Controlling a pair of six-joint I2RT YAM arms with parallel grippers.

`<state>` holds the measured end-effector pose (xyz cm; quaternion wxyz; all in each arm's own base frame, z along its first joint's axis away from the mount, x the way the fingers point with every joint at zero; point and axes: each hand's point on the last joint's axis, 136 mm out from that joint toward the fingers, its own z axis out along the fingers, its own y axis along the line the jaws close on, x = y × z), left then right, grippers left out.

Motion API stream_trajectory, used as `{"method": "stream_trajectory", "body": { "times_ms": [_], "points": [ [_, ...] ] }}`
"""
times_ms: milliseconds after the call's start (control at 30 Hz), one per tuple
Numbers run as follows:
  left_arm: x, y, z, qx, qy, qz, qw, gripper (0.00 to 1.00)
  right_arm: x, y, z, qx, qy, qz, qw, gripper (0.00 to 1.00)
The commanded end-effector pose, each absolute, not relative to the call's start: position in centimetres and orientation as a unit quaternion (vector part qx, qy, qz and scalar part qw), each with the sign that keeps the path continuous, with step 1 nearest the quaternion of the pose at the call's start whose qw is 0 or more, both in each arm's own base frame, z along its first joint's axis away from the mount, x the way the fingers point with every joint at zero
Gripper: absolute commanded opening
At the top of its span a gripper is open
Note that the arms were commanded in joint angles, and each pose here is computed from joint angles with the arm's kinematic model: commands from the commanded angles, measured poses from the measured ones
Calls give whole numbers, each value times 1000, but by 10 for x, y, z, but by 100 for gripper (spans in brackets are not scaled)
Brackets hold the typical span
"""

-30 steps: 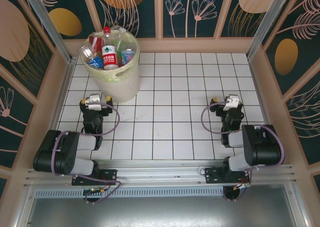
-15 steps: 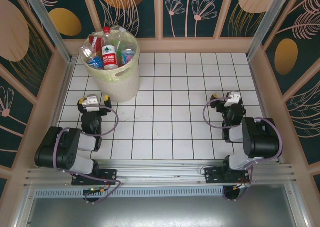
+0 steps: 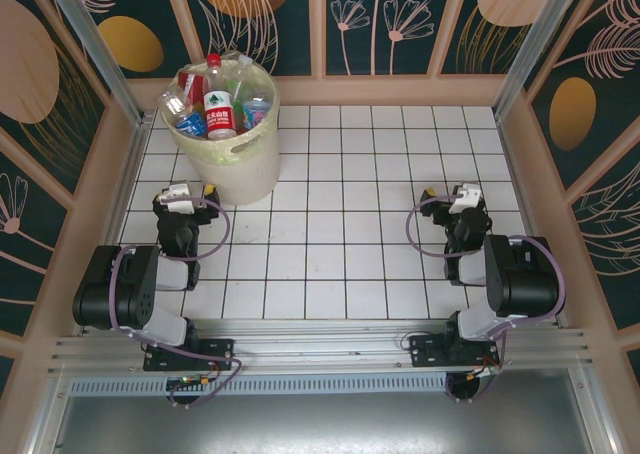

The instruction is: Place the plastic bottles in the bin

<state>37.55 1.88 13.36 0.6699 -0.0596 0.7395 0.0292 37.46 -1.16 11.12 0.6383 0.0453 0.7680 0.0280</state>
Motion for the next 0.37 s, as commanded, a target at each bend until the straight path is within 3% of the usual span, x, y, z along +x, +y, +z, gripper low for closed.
{"method": "stream_trajectory", "body": {
  "times_ms": [0,333],
  "points": [
    [378,17,135,-60,738,15,672,99,379,-7,121,39,757,41,651,99],
    [378,17,136,-61,738,16,672,99,379,-6,121,39,757,42,651,99]
  ]
}}
